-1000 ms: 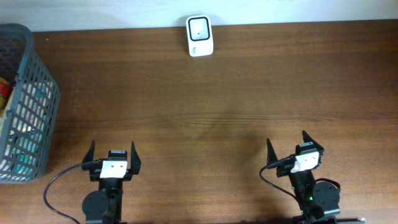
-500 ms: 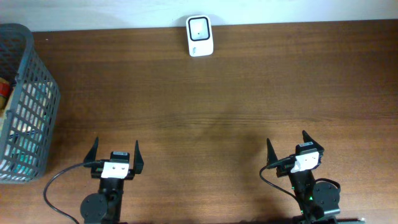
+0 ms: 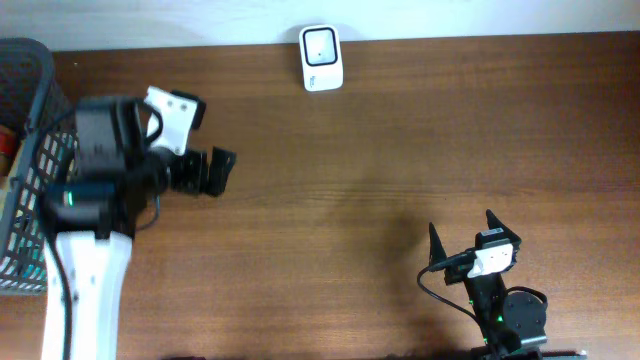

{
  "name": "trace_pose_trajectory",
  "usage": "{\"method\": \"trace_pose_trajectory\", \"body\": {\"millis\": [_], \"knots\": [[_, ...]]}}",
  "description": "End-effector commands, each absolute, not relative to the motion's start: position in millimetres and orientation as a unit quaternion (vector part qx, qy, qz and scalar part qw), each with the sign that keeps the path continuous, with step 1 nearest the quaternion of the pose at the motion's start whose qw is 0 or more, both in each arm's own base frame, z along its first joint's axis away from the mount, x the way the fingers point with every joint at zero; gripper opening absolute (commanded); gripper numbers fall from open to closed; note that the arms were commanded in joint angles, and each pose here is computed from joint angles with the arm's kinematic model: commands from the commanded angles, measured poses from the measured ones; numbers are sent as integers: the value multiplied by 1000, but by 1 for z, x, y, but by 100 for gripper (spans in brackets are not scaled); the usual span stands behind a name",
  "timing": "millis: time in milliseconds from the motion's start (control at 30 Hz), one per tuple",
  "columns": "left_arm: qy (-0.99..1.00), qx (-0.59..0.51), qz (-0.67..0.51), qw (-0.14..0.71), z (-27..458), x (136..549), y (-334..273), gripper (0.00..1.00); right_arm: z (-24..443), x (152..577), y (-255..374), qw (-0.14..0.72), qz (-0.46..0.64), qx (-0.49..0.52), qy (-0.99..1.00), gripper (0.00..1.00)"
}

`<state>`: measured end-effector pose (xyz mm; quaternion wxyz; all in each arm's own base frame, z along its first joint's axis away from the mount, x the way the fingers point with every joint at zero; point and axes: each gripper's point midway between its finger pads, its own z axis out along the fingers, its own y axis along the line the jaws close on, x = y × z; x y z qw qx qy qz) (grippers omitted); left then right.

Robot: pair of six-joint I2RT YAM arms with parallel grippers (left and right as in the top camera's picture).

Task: Scan the item barcode
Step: 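Reach the left gripper into the grey basket and grasp a white snack bag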

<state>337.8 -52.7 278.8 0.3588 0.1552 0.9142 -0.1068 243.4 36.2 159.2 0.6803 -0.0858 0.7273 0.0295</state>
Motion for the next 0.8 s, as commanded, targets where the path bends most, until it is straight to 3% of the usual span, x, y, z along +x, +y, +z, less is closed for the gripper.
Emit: {"method": "trace_pose_trajectory", "body": {"millis": [0, 100, 200, 300, 367, 433, 500, 600, 767], "knots": [[912, 164, -155, 342, 301, 371, -68, 99, 156, 244, 33, 679, 28, -77, 729, 99], [903, 137, -150, 380, 306, 405, -61, 99, 156, 244, 33, 679, 28, -77, 729, 99], [869, -106, -76, 478, 387, 420, 55, 99, 156, 244, 33, 679, 28, -77, 729, 99], [788, -350, -23, 506, 420, 371, 188, 99, 156, 244, 33, 679, 28, -77, 729, 99], [766, -452, 5, 456, 393, 329, 241, 100, 156, 244, 33, 679, 28, -77, 729, 99], [762, -538, 18, 361, 336, 290, 287, 100, 156, 244, 33, 679, 28, -77, 729, 99], [759, -576, 13, 305, 295, 278, 307, 99, 156, 244, 33, 679, 28, -77, 729, 99], [764, -605, -3, 223, 219, 280, 330, 99, 156, 244, 33, 679, 28, -77, 729, 99], [783, -596, -48, 170, 126, 305, 341, 99, 156, 244, 33, 679, 28, -77, 729, 99]]}}
